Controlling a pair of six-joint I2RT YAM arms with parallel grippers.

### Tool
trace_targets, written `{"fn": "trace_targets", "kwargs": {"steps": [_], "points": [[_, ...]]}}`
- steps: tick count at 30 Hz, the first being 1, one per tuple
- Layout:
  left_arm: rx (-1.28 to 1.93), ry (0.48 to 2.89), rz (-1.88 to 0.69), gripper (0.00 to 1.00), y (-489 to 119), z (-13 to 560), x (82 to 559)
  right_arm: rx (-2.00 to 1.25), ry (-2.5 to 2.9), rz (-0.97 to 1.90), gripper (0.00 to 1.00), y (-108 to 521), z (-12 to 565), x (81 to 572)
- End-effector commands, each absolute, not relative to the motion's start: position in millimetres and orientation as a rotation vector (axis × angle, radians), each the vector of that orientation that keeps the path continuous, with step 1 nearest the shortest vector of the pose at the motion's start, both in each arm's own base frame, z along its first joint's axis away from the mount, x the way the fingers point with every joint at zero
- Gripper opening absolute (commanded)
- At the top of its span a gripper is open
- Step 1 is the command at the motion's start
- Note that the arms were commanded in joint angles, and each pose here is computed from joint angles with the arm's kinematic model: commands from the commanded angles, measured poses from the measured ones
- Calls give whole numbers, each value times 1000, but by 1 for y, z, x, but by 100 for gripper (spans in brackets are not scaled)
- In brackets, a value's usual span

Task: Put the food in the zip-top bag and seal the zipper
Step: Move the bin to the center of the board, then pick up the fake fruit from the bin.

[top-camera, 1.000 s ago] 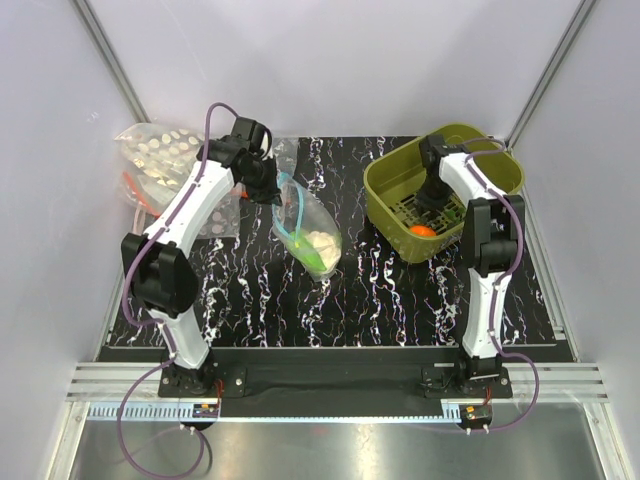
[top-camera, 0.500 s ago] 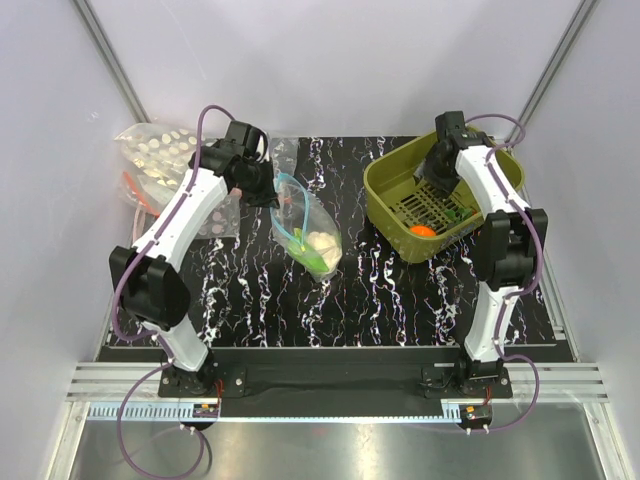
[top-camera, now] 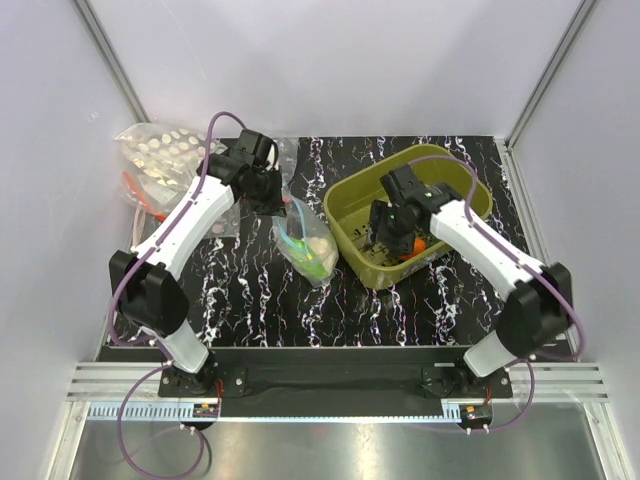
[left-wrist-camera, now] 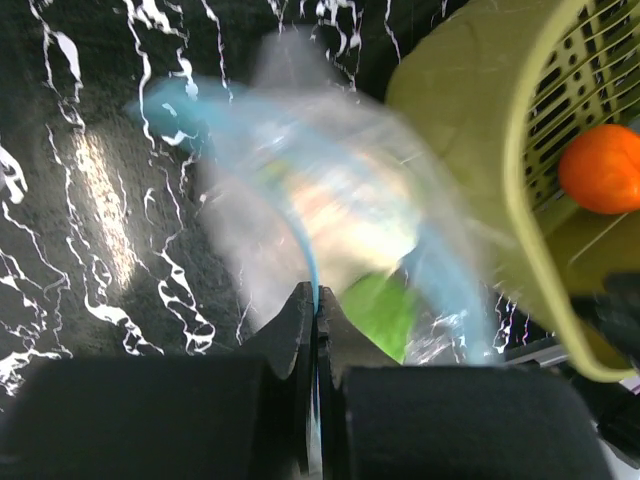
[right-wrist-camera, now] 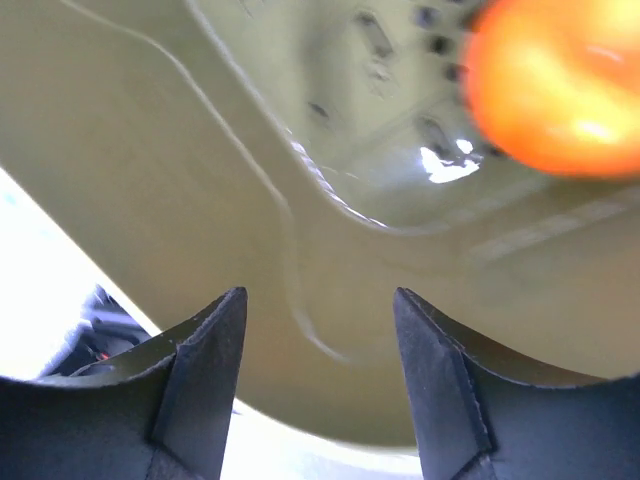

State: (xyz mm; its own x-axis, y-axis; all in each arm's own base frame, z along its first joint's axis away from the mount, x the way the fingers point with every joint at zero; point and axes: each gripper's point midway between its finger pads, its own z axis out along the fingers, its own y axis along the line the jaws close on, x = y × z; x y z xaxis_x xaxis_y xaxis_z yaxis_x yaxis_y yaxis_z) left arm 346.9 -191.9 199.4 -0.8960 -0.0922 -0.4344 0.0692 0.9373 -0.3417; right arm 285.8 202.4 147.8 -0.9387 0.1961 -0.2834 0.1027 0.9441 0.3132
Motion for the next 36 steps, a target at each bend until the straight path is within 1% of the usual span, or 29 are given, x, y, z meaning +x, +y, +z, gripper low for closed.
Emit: {"fn": "trace_targets", "kwargs": {"steps": [1, 3, 7, 9, 10, 12, 13, 15, 21, 28, 31, 32, 33, 35, 36], "points": [[-30, 2556, -496, 0, -191, 220, 346, 210, 2749, 405, 68, 179, 166, 265], [-29, 2559, -491, 0, -191, 219, 345, 234, 2750, 282, 69, 159, 164, 262], [-27, 2564, -459, 0, -188, 214, 349, 334, 2746, 266, 69, 144, 162, 277], [-20, 2572, -432, 0, -186, 211, 352, 358, 2714, 268, 76, 140, 167, 296], [-17, 2574, -426, 0, -186, 211, 354, 360, 2734, 236, 82, 139, 160, 303], [0, 2579, -420, 0, -187, 210, 357, 338, 2726, 180, 95, 133, 165, 317], [0, 2579, -412, 0, -186, 210, 359, 326, 2763, 142, 97, 133, 153, 321], [13, 2578, -398, 0, -187, 209, 363, 290, 2793, 105, 100, 132, 148, 326], [29, 2587, -354, 0, -184, 202, 372, 238, 2884, 83, 100, 135, 111, 325], [31, 2595, -345, 0, -183, 196, 377, 267, 2965, 112, 100, 145, 64, 325], [29, 2596, -342, 0, -182, 194, 377, 276, 2988, 157, 95, 153, 53, 327], [28, 2598, -339, 0, -181, 194, 377, 277, 2990, 172, 90, 155, 51, 328], [31, 2598, -341, 0, -181, 194, 376, 277, 2992, 177, 88, 157, 50, 329], [23, 2596, -337, 0, -180, 195, 375, 280, 2966, 196, 79, 159, 52, 338], [23, 2596, -337, 0, -180, 194, 375, 278, 2950, 211, 67, 162, 55, 343]]}}
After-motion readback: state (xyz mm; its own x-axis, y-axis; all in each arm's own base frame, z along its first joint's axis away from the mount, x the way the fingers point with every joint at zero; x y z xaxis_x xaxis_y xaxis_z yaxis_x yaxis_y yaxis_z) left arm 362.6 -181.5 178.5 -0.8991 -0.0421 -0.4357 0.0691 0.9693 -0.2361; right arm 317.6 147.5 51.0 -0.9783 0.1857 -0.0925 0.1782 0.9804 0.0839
